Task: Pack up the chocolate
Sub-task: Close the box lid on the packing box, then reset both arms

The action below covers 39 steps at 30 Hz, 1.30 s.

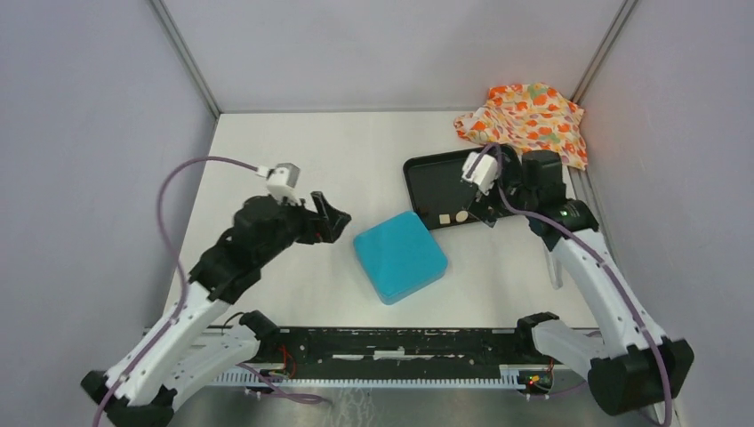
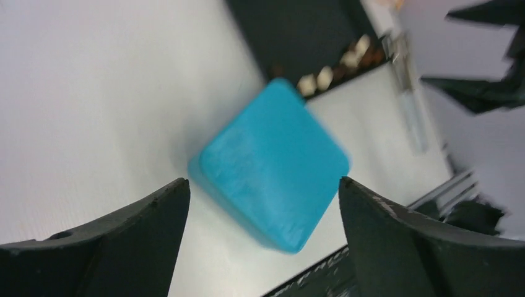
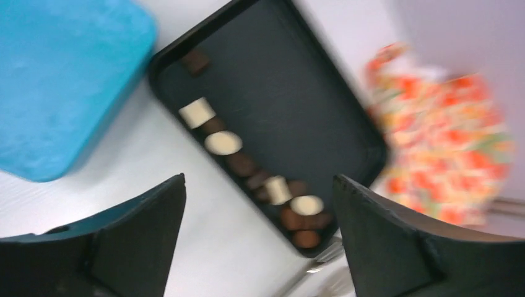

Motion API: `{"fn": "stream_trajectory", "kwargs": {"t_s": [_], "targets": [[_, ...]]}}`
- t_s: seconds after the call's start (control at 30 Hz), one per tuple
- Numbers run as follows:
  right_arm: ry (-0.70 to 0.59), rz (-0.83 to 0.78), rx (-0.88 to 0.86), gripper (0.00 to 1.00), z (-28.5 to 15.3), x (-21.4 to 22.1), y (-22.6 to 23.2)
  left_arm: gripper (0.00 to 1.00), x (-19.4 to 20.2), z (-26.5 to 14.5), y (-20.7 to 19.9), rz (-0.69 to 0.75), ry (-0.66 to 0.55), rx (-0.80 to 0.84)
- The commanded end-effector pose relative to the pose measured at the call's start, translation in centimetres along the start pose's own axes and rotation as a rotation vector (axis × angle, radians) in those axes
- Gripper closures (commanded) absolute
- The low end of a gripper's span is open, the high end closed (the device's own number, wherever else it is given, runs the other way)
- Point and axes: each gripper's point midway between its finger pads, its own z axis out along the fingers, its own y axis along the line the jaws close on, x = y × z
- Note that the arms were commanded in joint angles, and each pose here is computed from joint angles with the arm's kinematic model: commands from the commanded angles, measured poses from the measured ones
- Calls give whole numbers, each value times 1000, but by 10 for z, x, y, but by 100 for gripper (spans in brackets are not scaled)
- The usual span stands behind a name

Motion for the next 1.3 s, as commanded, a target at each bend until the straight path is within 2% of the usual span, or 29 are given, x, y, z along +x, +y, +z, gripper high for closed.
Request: {"fn": "stream_trajectory", "kwargs": {"t_s": [0.0, 0.07, 0.13, 0.23, 0.37, 0.47, 0.57, 0.87, 1.27], "targets": [[-231, -10, 271, 2, -72, -79, -61, 0, -102, -71, -19, 152, -356, -20], [-329, 81, 319, 2, -100, -111, -74, 0, -137, -97, -43, 167, -448, 39], [-426, 151, 375, 2, -129, -139, -84, 0, -160, -116, -68, 196, -480, 113], [-519, 120, 395, 2, -170, -174, -86, 0, -182, -135, -97, 213, -494, 197], [-610, 144, 385, 2, -205, -201, -80, 0, -192, -150, -120, 218, -493, 284], [-675, 320, 413, 2, -220, -206, -82, 0, -195, -159, -126, 210, -500, 307], [-697, 402, 478, 2, -236, -206, -89, 0, -196, -165, -124, 207, -510, 305], [-709, 398, 466, 2, -239, -207, -84, 0, -200, -181, -126, 208, -554, 320], [-705, 394, 440, 2, -231, -207, -82, 0, -196, -178, -122, 219, -548, 310]]}}
